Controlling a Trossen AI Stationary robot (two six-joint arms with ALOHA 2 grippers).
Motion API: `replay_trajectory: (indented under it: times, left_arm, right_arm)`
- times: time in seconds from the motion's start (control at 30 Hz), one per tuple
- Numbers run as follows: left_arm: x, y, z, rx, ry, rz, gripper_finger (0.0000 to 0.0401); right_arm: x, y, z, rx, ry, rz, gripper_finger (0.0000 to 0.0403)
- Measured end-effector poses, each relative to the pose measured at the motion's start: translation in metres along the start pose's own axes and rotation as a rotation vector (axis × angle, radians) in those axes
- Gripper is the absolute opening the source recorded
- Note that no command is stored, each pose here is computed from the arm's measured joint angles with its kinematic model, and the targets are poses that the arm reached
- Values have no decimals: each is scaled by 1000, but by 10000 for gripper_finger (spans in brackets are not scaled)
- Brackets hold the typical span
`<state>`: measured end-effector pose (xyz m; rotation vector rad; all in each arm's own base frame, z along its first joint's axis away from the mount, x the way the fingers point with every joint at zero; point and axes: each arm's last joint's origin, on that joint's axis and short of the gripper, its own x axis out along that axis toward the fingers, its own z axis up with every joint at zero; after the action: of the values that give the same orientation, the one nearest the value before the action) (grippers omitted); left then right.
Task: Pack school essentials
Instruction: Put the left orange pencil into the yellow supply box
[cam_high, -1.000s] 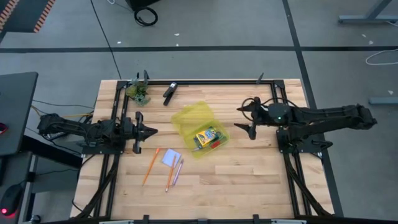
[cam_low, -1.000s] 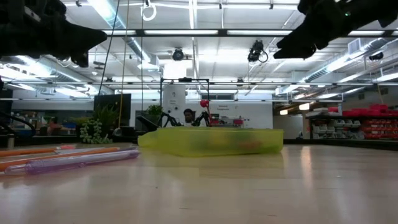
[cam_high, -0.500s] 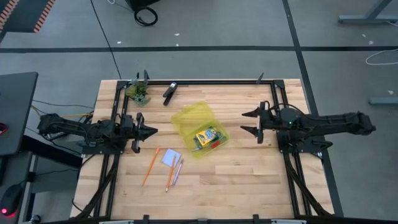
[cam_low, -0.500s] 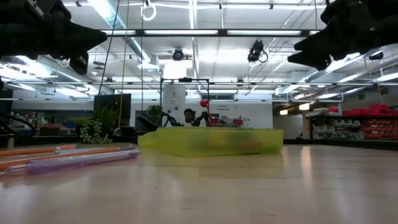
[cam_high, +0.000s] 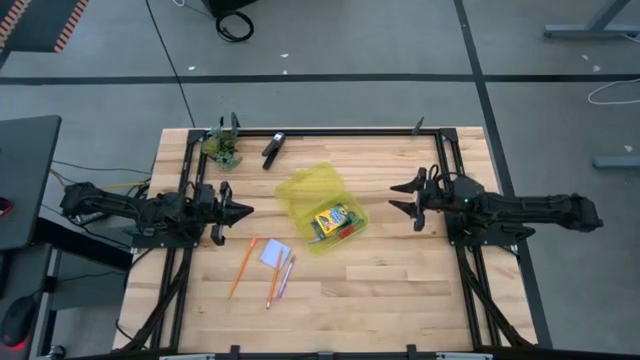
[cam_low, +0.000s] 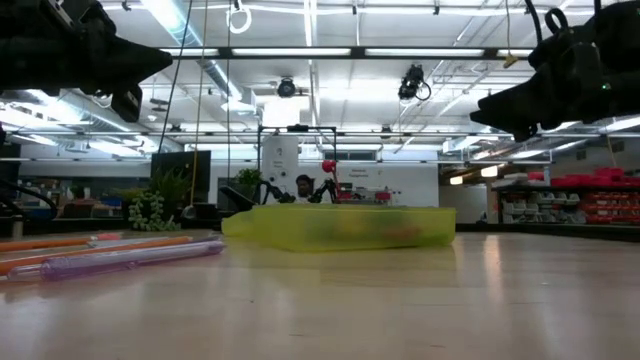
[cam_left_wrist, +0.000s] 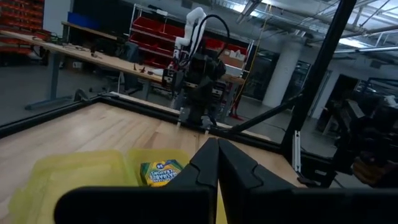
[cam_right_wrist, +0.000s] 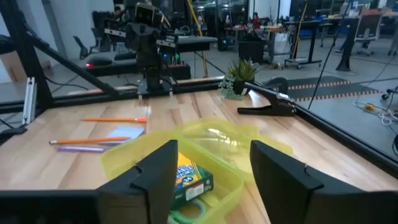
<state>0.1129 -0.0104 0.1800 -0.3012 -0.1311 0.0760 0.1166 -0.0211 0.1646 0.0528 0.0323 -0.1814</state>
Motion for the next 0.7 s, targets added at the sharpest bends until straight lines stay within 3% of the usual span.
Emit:
replay_trajectory:
  times: [0.23,0.47,0.7]
  left_arm:
    - [2,0,-9,-22,103,8,9]
    - [17,-7,3,-39,375,139,8]
    - [22,-7,-5,-170,664,280,8]
  right_arm:
    - [-2,-5,0,-16,3,8,170]
    - [-2,-8,-1,1,11,-72,157]
    - [-2,-8,-8,57,85,-78,157]
